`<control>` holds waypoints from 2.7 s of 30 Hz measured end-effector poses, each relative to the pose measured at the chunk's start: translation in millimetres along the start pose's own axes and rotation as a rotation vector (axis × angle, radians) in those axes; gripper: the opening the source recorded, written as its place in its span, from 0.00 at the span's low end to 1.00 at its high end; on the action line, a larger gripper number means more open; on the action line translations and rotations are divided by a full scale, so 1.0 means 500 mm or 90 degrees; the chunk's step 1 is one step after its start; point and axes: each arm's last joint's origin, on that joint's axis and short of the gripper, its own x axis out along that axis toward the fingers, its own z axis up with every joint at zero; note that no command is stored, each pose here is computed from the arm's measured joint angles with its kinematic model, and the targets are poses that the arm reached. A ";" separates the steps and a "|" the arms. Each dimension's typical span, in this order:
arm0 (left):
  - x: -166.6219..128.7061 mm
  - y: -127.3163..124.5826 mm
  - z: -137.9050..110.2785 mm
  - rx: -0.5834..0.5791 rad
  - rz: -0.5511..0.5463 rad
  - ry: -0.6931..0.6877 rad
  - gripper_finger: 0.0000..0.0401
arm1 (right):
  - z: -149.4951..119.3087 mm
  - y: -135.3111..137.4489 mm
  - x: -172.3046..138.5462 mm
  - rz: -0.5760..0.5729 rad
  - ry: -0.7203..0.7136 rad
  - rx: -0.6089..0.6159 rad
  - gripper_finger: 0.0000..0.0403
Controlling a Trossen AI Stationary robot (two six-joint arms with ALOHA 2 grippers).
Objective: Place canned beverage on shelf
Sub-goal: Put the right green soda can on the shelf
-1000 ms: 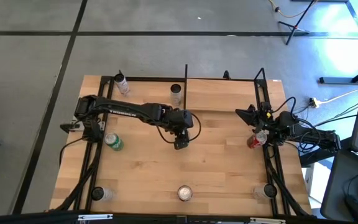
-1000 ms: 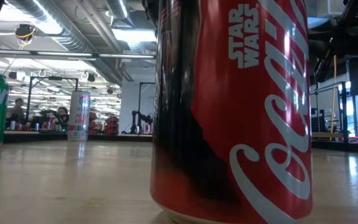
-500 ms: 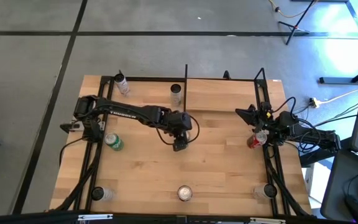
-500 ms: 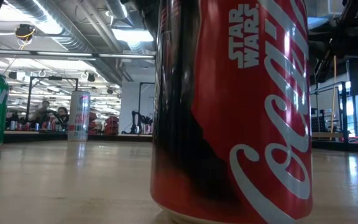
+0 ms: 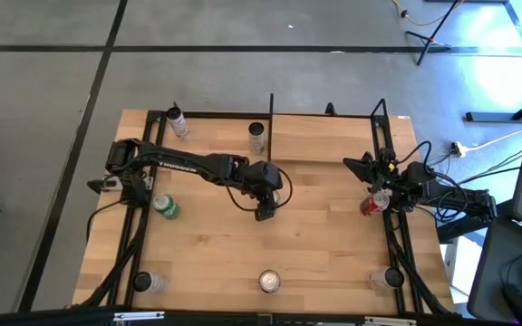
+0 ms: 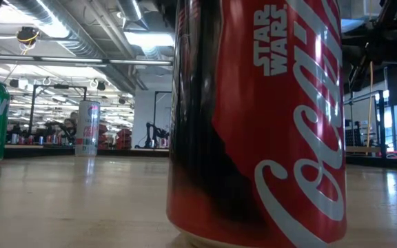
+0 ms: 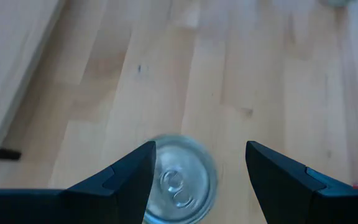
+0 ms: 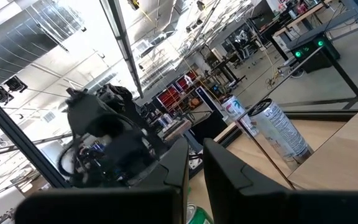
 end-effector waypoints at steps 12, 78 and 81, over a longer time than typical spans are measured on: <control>-0.008 0.020 0.001 -0.013 0.015 0.032 0.81 | -0.002 -0.002 0.000 -0.006 0.008 -0.002 0.10; -0.193 0.067 0.224 -0.189 0.077 -0.176 0.71 | -0.015 -0.013 -0.001 -0.044 0.044 -0.009 0.10; -0.219 0.081 0.240 -0.200 0.089 -0.210 0.71 | -0.019 -0.016 -0.002 -0.057 0.060 -0.012 0.10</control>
